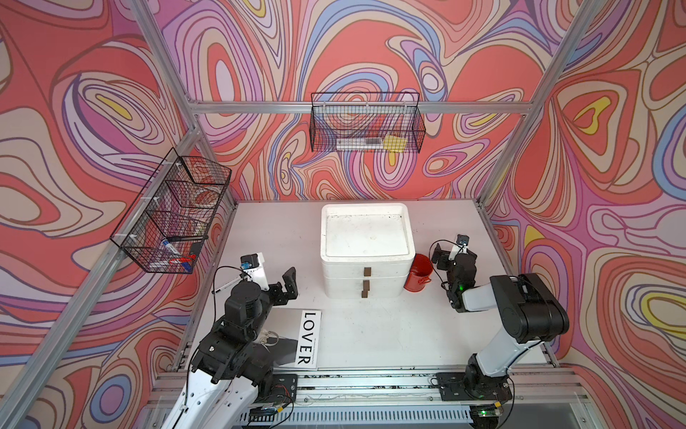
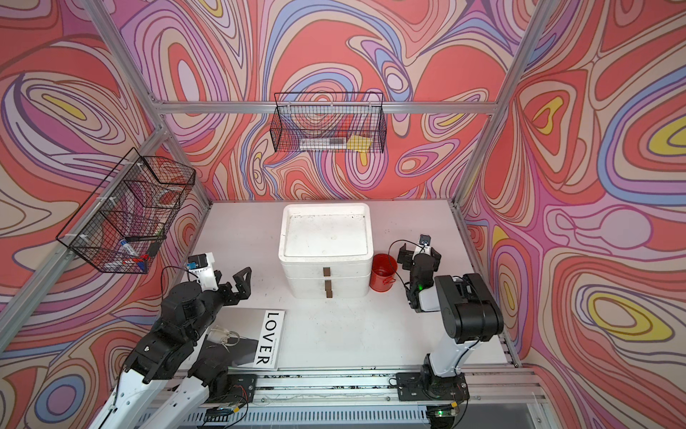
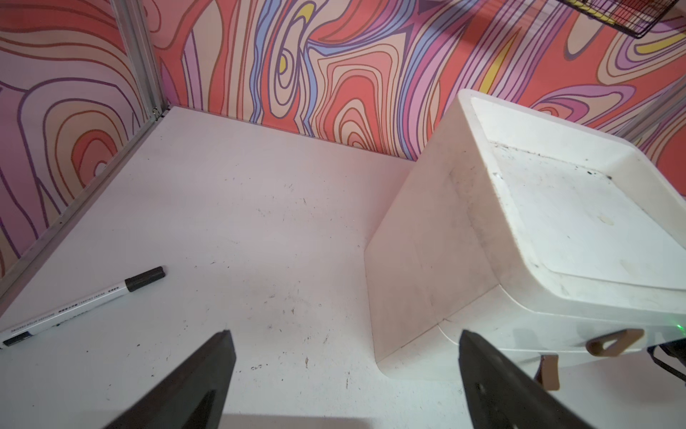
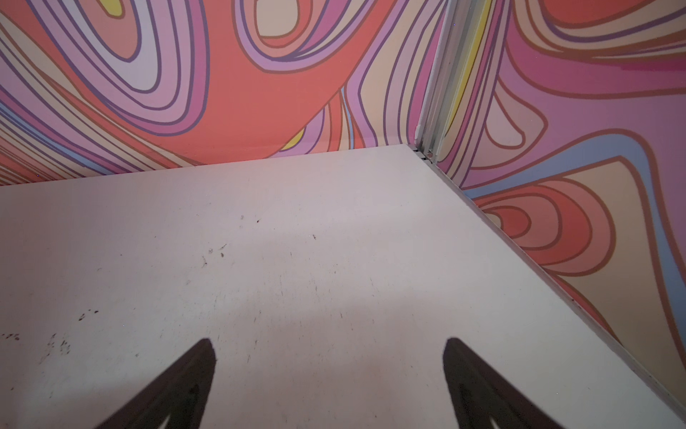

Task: Place the umbrella in the drawer by color
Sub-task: Reset both arms

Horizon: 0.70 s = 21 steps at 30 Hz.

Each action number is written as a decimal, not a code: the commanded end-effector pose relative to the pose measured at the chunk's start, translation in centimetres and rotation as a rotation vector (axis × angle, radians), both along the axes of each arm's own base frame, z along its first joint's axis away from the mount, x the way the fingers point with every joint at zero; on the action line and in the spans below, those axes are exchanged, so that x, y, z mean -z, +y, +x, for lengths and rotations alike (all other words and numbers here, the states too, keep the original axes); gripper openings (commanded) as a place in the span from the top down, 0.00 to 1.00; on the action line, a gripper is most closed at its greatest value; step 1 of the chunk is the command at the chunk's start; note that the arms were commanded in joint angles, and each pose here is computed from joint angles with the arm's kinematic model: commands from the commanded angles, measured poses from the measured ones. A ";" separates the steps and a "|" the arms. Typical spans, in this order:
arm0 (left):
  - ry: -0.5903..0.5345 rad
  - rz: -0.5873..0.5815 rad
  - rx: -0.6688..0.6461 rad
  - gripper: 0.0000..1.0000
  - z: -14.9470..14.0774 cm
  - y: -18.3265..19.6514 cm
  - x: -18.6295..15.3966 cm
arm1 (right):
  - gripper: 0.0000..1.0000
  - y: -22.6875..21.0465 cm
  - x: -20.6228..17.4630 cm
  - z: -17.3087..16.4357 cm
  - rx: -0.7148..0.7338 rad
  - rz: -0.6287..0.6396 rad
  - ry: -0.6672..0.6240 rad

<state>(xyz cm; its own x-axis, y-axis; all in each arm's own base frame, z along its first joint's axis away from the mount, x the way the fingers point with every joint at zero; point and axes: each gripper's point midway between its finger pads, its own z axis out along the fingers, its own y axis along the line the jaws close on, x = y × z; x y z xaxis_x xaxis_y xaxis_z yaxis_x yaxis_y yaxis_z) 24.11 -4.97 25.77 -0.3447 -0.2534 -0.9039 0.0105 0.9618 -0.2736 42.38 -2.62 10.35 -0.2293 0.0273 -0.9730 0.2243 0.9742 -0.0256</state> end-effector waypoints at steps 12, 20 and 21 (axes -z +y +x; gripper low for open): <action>-0.005 0.088 -0.208 0.01 0.9 3.6 0.1 | 0.02 0.0 0.2 -0.2 0.001 0.008 0.011; -0.002 0.025 -0.268 0.01 2.5 3.5 1.0 | 0.02 0.0 0.2 -0.2 0.001 0.008 0.010; -0.016 0.014 -0.281 0.01 2.7 3.6 0.9 | 0.02 0.0 0.2 -0.2 0.000 0.007 0.010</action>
